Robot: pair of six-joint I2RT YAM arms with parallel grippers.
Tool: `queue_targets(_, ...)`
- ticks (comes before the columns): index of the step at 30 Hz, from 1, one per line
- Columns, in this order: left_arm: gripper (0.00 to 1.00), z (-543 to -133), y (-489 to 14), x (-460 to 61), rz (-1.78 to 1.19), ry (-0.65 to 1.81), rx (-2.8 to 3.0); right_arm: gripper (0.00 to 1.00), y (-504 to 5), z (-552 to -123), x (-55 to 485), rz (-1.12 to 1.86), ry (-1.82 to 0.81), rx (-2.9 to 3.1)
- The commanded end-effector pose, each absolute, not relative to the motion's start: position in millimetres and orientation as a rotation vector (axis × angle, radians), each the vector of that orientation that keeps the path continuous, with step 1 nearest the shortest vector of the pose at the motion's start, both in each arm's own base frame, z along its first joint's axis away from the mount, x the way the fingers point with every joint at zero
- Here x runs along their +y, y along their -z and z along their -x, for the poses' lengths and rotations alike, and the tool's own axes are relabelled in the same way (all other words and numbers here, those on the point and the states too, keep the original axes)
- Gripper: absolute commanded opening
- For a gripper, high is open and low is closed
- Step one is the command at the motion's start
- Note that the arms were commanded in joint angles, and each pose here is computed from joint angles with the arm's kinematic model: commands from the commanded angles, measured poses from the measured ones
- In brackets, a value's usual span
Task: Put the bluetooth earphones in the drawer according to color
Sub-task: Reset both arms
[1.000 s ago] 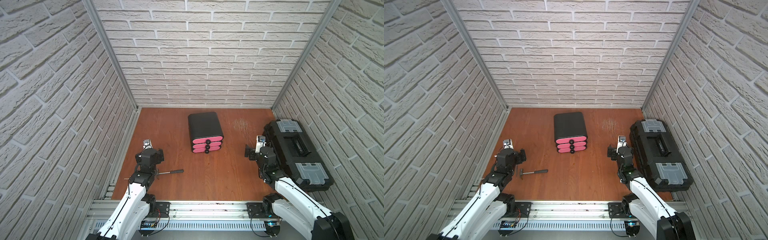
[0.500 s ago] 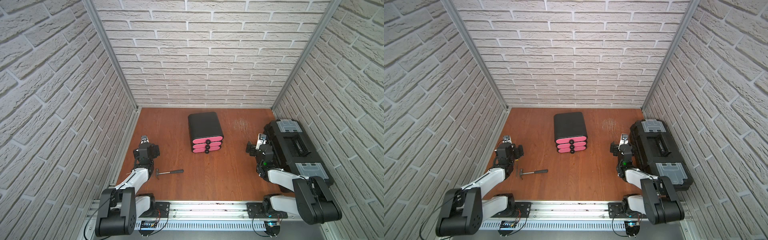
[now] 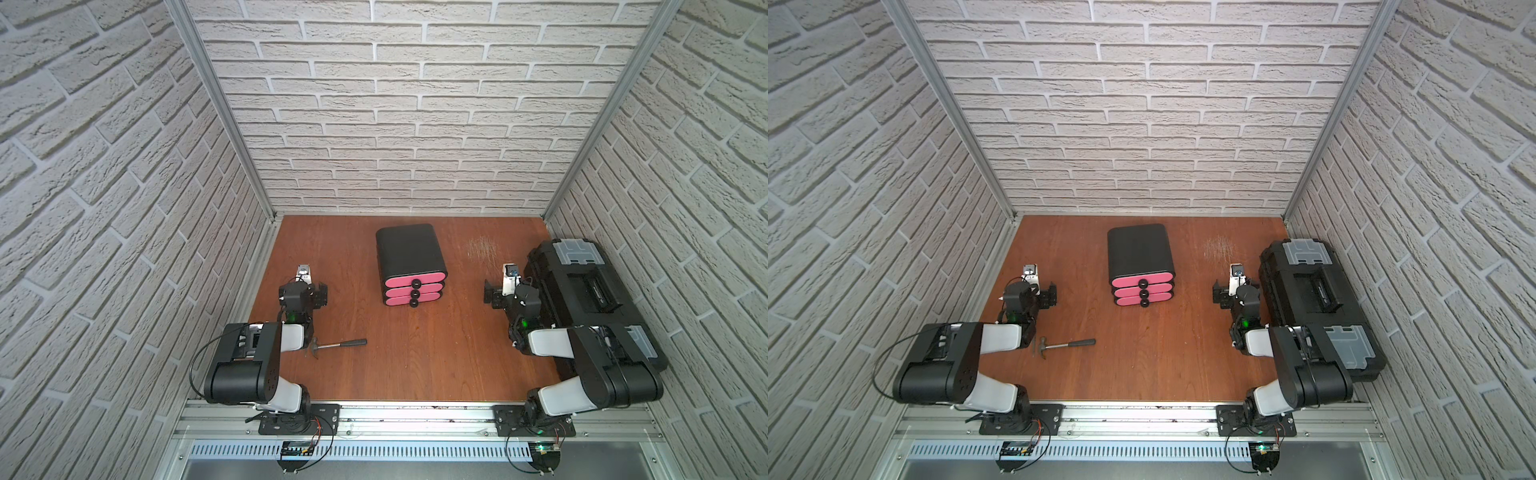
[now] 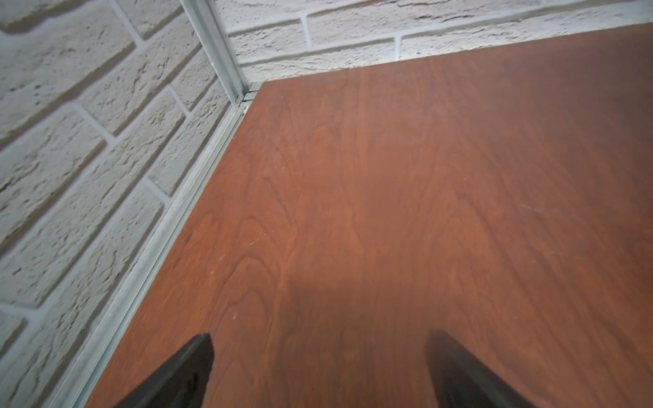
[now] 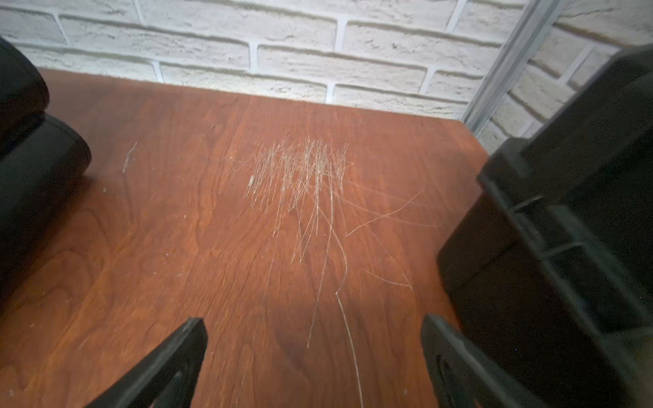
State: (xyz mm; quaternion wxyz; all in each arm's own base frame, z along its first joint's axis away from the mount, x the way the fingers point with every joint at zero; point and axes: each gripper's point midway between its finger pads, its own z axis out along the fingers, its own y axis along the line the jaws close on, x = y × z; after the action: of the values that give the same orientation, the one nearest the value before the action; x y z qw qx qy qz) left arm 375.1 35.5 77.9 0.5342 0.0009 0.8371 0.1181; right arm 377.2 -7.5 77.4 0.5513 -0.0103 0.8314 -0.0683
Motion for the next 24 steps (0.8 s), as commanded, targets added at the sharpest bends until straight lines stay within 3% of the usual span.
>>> queue_targets(1,0.99,-389.7,-90.2,27.6,-0.063,-0.249,1.897,0.99,-96.6,-390.6,-3.4,0.044,0.153,1.905)
queue_targets(24,0.98,-394.7,-86.0,25.6,-0.083,-0.140,1.951,0.99,-94.4,-394.3,-11.2,0.003,0.141,1.938)
